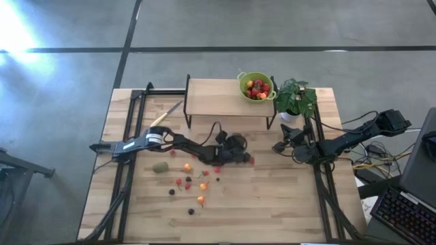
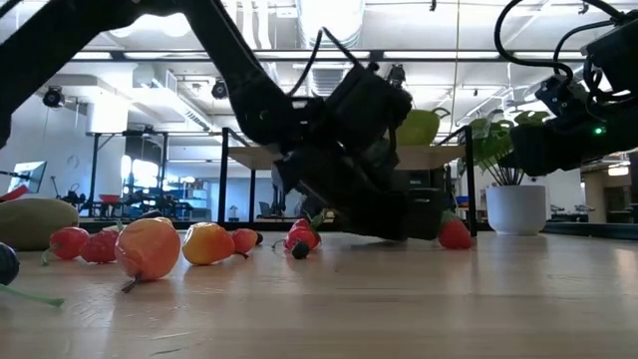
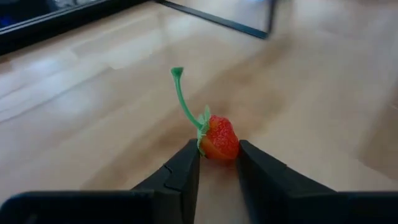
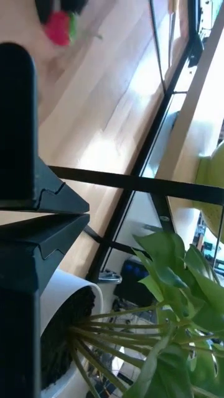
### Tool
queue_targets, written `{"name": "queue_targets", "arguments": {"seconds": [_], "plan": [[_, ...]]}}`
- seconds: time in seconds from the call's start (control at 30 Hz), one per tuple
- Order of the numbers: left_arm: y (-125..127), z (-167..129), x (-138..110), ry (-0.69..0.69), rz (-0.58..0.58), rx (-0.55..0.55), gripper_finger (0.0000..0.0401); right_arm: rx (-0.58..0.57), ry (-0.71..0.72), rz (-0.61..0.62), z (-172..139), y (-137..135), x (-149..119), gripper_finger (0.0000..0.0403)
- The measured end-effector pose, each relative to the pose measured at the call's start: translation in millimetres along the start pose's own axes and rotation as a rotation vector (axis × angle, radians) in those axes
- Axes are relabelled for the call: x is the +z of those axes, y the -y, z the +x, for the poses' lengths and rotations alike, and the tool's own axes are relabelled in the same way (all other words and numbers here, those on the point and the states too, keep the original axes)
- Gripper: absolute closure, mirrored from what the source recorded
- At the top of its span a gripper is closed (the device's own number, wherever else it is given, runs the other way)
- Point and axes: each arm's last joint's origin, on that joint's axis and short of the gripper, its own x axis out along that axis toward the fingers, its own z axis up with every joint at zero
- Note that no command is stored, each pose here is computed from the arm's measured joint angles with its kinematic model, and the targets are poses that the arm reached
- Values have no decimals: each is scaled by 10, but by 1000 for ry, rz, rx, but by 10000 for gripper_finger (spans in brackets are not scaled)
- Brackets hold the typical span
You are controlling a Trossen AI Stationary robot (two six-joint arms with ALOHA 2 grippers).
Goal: Build produce basket
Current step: Put the strawberry into the green basket
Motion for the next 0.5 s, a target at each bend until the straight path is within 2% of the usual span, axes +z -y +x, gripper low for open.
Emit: {"name": "queue_targets", "arguments": {"seconds": [0.33, 0.5], "plan": [[118, -242, 162, -60, 119, -186, 293, 91, -45, 22, -1, -23, -21, 394], [114, -291, 229, -74, 183, -231, 292, 108, -98, 59, -4, -2, -92, 394]]}}
